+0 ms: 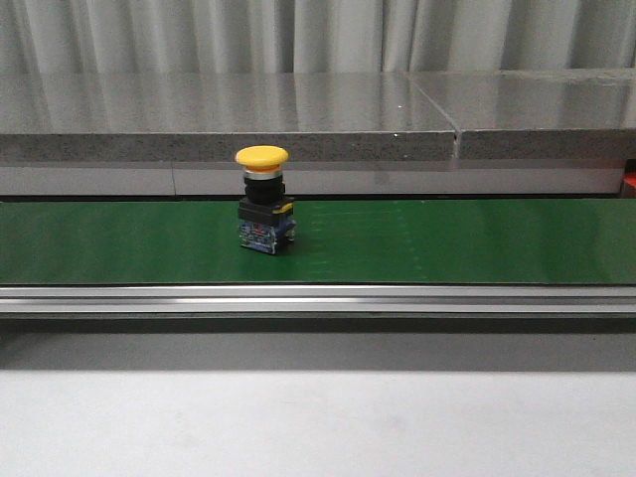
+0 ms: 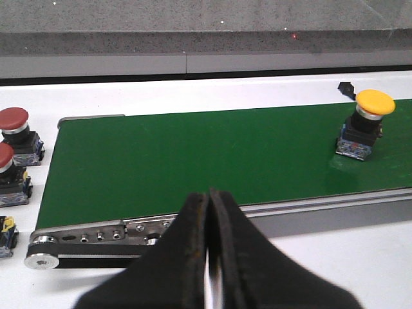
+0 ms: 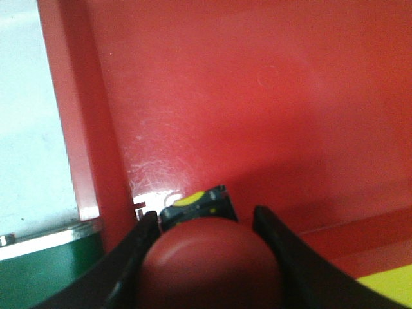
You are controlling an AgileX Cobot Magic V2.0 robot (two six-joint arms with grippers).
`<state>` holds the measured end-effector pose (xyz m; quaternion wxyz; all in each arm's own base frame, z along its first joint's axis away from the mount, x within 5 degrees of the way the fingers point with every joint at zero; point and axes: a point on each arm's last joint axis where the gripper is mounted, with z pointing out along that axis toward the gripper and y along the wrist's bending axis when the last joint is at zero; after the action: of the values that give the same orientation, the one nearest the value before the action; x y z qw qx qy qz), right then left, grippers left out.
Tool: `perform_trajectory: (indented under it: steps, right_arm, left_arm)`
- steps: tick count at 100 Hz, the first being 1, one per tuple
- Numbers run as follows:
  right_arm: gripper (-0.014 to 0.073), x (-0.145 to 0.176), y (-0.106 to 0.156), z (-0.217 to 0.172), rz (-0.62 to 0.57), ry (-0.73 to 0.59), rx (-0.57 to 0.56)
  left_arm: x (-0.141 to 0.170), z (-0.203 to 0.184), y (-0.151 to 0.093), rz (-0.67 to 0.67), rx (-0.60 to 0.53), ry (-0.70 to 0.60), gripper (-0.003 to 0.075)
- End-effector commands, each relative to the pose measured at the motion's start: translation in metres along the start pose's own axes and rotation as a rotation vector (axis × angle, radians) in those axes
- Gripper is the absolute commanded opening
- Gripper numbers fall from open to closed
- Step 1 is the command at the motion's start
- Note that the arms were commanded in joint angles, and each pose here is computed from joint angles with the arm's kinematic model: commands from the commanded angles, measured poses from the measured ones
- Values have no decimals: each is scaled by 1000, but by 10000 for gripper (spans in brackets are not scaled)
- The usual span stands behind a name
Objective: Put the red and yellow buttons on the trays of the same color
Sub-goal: 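Grasp the red button with the right gripper and place it in the red tray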
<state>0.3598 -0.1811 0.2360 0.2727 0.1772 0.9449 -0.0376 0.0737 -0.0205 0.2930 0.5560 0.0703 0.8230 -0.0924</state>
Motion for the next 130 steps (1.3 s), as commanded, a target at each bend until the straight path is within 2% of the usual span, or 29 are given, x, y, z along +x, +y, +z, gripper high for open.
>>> perform_trajectory:
  steps: [1, 47, 52, 59, 74, 83, 104, 130]
  right_arm:
    - [53, -19, -3, -14, 1, -130, 18]
    - [83, -11, -7, 22, 11, -83, 21]
    - [120, -11, -7, 22, 11, -83, 21]
    - [219, -12, -7, 22, 11, -87, 22]
    - [513, -12, -7, 22, 10, -92, 23]
    - [598, -13, -7, 22, 10, -98, 24]
    - [608, -18, -7, 8, 9, -137, 27]
    - [608, -28, -1, -51, -4, -242, 31]
  left_arm:
    - [-15, -4, -1, -12, 0, -95, -19]
    - [-15, -4, -1, -12, 0, -95, -19]
    - [-15, -4, -1, -12, 0, -95, -19]
    - [-15, -4, -1, -12, 0, -95, -19]
    - [-15, -4, -1, -12, 0, -95, -19]
    - [-15, -4, -1, -12, 0, -95, -19]
    - [-15, -4, -1, -12, 0, -95, -19]
    - [-15, -4, -1, -12, 0, -95, -19]
